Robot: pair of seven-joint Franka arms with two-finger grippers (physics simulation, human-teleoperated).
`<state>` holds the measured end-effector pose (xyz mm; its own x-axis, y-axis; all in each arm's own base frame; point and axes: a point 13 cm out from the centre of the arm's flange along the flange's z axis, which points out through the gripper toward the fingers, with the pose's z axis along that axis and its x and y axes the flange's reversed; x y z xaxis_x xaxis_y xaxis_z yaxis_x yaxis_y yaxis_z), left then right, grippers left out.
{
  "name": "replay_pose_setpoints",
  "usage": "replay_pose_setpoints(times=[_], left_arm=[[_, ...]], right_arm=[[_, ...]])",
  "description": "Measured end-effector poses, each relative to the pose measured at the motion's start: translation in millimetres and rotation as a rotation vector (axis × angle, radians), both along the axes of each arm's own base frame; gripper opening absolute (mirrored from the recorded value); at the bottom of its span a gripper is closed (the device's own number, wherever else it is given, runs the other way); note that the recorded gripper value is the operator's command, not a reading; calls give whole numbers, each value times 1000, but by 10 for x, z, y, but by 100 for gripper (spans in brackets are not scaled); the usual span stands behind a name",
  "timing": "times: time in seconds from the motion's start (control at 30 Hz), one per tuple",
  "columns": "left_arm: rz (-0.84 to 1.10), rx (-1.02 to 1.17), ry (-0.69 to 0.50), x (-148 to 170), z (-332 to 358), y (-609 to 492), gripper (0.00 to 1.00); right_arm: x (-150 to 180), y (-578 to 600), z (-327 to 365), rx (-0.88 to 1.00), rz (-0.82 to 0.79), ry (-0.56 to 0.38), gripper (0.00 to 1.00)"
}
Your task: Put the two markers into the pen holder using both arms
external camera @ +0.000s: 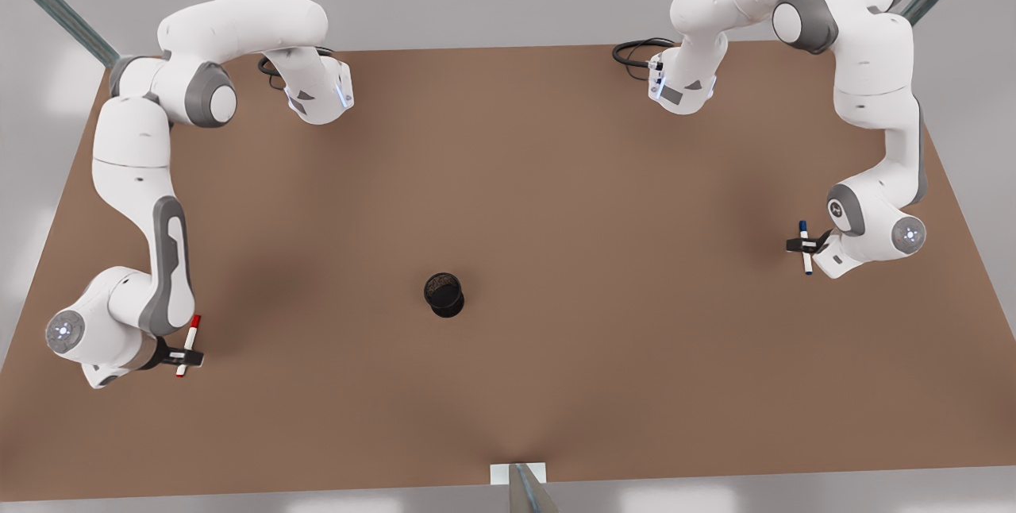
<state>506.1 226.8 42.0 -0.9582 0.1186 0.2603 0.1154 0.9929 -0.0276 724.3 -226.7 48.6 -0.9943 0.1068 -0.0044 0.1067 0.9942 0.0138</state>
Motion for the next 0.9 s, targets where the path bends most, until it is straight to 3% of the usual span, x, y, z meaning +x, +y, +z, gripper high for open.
replay_pose_setpoints(times=[0.07,0.1,0.13,0.17,0.23,0.27,0.57,0.7,0.73,0.9], left_arm=[[-8,-7,-13,28,0,5,95],[-13,-9,-19,42,-1,5,77],[-19,-10,-24,57,2,7,66],[-25,-10,-29,70,7,10,65],[-36,-12,-36,92,15,15,62],[-43,-13,-40,105,22,16,62],[-56,-6,-62,144,45,64,65],[-41,-5,-52,111,39,72,65],[-37,-6,-49,100,37,74,70],[-8,-8,-28,49,38,57,66]], right_arm=[[-31,9,-75,4,6,6,100],[-52,6,-106,5,9,9,100],[-74,-8,-132,6,10,13,100],[-91,-31,-146,5,12,14,100],[-125,-60,-179,6,15,19,66],[-134,-73,-186,6,17,19,59],[-121,-96,-146,0,43,13,54],[-123,-89,-152,-1,51,15,44],[-123,-88,-152,-1,53,15,41],[-111,-73,-135,-1,62,15,32]])
